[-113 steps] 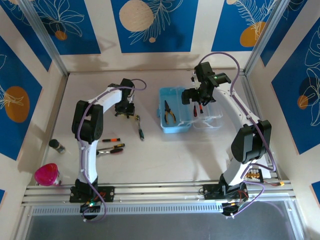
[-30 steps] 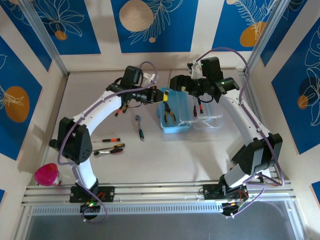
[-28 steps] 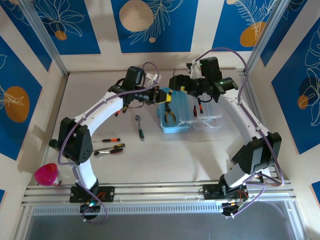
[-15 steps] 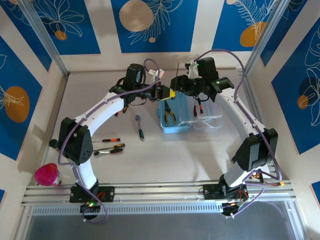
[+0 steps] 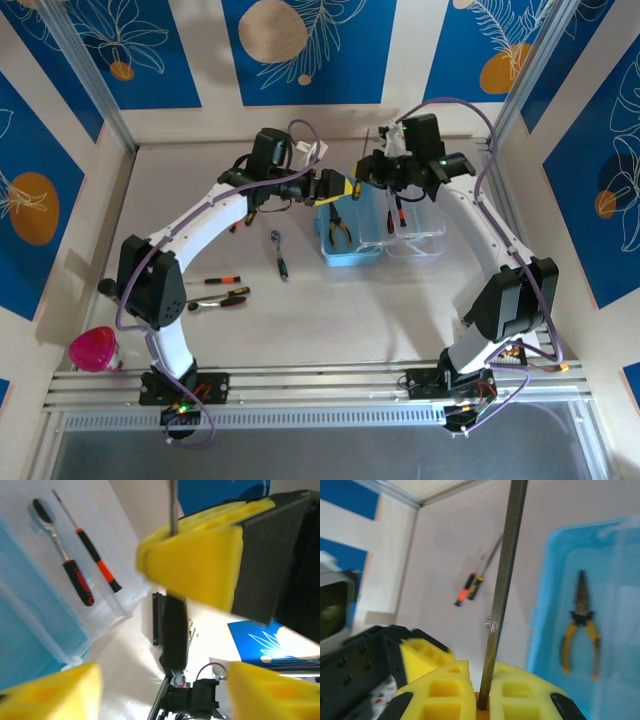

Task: Pack the tool kit

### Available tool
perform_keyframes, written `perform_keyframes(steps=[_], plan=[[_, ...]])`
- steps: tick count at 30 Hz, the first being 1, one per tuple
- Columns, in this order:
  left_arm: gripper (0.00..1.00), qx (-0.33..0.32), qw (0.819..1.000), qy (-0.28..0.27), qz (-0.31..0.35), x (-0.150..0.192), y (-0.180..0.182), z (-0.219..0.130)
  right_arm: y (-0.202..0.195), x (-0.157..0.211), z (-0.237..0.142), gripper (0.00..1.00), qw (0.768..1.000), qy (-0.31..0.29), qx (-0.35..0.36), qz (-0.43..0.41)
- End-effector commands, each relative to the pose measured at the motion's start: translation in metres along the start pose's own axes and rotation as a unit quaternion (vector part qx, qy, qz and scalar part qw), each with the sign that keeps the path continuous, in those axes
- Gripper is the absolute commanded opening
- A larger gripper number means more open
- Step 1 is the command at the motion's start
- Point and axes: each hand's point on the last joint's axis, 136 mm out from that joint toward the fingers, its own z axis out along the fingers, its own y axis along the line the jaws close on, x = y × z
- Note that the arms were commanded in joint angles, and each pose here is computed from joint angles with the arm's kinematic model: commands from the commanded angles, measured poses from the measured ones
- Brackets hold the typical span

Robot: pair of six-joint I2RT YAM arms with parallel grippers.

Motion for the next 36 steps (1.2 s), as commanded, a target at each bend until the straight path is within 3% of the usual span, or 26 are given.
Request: perform_keyframes(steps=[1,5,10,12,15,18,28,33,36], plan=[[1.0,-0.1,0.995,-0.013,0.011,-0.01,0.03,-0.034,-0.024,-0.01,-0.041,0.0,0.998,-0.018,0.064,-0.023],[1.0,-0.26,0.965,-0.009,0.006,-0.009,0.087,-0.082,-0.074,-0.01,-0.064,0.0,0.986,-0.006,0.164,-0.023],[1.0,-0.453,0.891,0.028,0.011,0.006,0.154,-0.143,-0.133,-0.002,-0.08,0.0,0.959,0.033,0.279,-0.022],[1.0,-0.496,0.867,0.046,0.008,0.013,0.172,-0.159,-0.15,0.002,-0.082,0.0,0.947,0.054,0.315,-0.027],[1.0,-0.529,0.846,0.067,0.003,0.022,0.193,-0.17,-0.168,0.007,-0.081,0.0,0.93,0.081,0.357,-0.036],[1.0,-0.536,0.842,0.071,-0.007,0.028,0.205,-0.174,-0.182,0.009,-0.076,0.0,0.914,0.101,0.39,-0.05],[1.0,-0.544,0.834,0.083,-0.022,0.042,0.222,-0.177,-0.21,0.014,-0.047,0.0,0.894,0.145,0.415,-0.081],[1.0,-0.549,0.83,0.091,-0.029,0.052,0.228,-0.179,-0.212,0.014,-0.042,0.0,0.891,0.148,0.421,-0.089],[1.0,-0.542,0.835,0.091,-0.037,0.056,0.23,-0.175,-0.211,0.014,-0.043,0.05,0.891,0.147,0.42,-0.09]])
